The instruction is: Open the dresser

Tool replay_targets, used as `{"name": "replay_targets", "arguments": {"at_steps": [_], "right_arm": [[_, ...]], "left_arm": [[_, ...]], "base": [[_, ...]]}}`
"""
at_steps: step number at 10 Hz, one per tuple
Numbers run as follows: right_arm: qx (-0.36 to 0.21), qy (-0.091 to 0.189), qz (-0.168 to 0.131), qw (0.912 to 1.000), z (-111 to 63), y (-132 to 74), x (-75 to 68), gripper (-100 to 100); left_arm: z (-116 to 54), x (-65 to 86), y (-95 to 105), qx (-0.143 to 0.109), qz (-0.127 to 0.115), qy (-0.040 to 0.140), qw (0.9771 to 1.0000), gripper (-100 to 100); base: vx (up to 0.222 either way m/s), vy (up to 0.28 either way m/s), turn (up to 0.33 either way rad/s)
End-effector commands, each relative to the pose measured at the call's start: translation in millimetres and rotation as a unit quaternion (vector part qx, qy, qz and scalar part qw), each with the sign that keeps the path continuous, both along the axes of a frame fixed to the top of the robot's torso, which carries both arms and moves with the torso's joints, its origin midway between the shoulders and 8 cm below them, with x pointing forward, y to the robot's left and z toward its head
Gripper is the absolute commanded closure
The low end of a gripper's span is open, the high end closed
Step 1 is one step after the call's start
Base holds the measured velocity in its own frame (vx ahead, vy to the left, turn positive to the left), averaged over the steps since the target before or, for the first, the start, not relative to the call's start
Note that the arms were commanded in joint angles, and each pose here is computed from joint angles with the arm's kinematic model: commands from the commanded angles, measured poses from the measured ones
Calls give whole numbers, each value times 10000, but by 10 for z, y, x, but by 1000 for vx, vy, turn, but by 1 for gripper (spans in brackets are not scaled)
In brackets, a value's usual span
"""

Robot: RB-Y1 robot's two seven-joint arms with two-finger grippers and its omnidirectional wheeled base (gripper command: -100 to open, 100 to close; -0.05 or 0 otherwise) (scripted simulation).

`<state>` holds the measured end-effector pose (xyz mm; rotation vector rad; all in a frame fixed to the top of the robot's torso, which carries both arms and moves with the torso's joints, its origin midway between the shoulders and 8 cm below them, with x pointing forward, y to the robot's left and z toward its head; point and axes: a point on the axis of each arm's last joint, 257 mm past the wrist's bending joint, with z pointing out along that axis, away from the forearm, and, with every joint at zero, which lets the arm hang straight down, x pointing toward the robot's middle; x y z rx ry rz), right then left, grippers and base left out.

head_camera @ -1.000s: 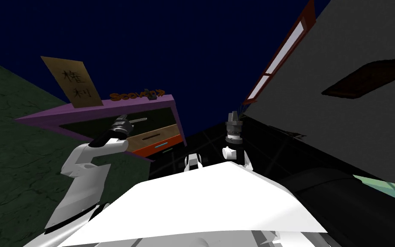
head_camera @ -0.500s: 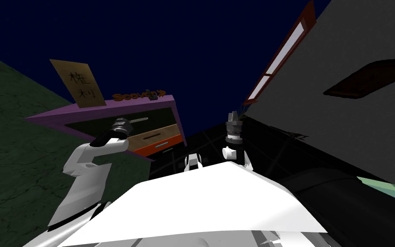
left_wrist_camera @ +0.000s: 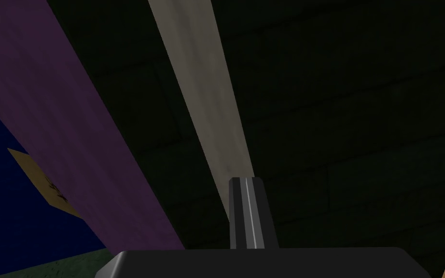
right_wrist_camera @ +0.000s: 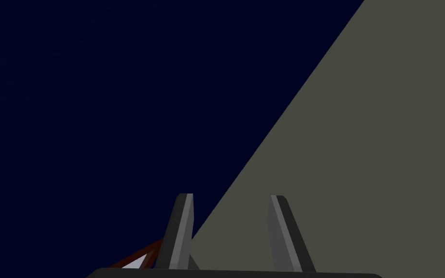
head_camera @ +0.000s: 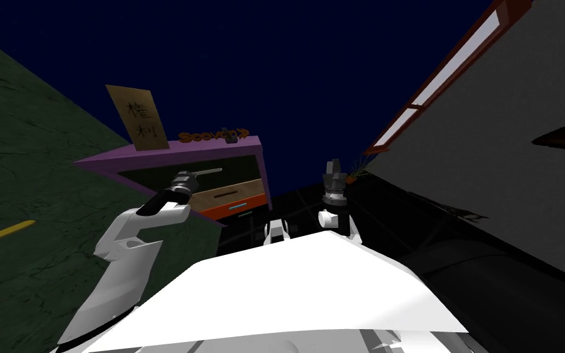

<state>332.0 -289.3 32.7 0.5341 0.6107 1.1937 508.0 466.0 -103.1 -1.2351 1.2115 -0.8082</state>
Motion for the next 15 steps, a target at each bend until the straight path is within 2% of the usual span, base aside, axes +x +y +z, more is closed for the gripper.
{"name": "replay_targets", "arguments": {"at_steps": [1, 2, 4, 5, 6, 7, 9, 10, 12, 13, 14, 15], "right_arm": [[0, 1, -1, 10000, -1, -1, -1, 0], [0, 1, -1, 10000, 0, 0, -1, 0], [-1, 1, -1, 10000, 0, -1, -1, 0], [0, 0, 0, 10000, 0, 0, 0, 0], [-1, 1, -1, 10000, -1, -1, -1, 0], [0, 0, 0, 10000, 0, 0, 0, 0], [0, 1, -1, 10000, 0, 0, -1, 0], [0, 0, 0, 10000, 0, 0, 0, 0], [0, 0, 0, 10000, 0, 0, 0, 0], [0, -1, 0, 10000, 0, 0, 0, 0], [0, 1, -1, 10000, -1, -1, -1, 0], [0, 0, 0, 10000, 0, 0, 0, 0]], "left_arm": [[54, -47, -334, 47, -306, -59, 9995, 100], [-109, -124, -515, 24, -457, 96, 9989, 100], [39, -130, -618, 55, -557, -48, 9984, 100], [-101, -218, -808, 19, -716, 87, 9974, 100], [31, -228, -899, 43, -805, -44, 9967, 100], [-155, -320, -1051, -18, -925, 141, 9956, 100], [33, -340, -1177, 11, -1049, -45, 9945, 100], [-97, -445, -1355, -59, -1196, 88, 9928, 100], [47, -466, -1448, -40, -1288, -54, 9916, 100], [-71, -577, -1621, -125, -1429, 74, 9896, 100], [58, -600, -1701, -112, -1511, -54, 9884, 100], [-69, -714, -1856, -213, -1632, 90, 9863, 100]], "base": [[115, 13, 186], [146, 31, 318], [89, 10, 105], [90, 18, 305], [98, 17, 173], [149, 18, 241], [95, -6, 112], [82, 1, 331], [65, -4, 67], [86, -5, 312], [105, -21, 200], [149, -1, 280]]}}
